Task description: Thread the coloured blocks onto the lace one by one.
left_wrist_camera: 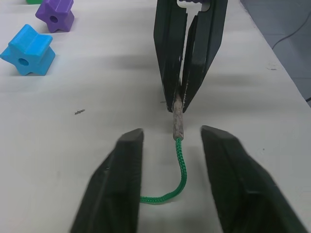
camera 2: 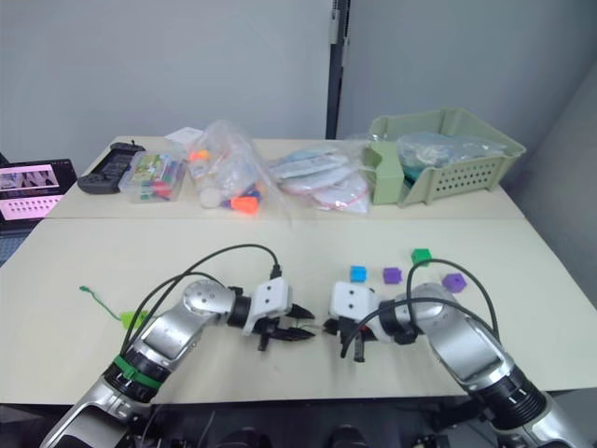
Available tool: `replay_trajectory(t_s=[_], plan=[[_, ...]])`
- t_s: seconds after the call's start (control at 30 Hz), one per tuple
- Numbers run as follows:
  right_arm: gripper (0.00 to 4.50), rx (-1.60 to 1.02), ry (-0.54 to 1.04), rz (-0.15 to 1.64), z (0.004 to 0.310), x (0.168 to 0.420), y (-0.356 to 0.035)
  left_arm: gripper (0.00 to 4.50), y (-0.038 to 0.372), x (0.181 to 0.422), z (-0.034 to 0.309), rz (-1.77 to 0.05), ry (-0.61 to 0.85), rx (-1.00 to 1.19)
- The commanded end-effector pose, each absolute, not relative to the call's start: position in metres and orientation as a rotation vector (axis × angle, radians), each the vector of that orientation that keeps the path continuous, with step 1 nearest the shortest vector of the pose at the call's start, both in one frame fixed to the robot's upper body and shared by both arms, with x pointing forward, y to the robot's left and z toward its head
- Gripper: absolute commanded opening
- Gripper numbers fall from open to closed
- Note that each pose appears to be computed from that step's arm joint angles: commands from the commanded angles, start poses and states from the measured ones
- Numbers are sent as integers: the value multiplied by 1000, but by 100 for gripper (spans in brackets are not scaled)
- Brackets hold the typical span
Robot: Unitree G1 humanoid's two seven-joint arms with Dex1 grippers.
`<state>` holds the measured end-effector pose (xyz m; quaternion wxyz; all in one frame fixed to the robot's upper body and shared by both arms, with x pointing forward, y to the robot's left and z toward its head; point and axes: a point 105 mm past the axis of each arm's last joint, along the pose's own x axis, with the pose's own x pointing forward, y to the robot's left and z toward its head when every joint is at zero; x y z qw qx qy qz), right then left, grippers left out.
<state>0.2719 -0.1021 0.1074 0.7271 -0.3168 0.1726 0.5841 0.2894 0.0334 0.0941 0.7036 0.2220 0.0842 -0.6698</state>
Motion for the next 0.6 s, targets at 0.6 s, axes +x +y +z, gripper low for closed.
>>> replay_trajectory(t_s=[0.6], plan=[[54, -686, 358, 1309, 115, 266, -97, 0, 26, 287, 109, -1505, 133, 491]])
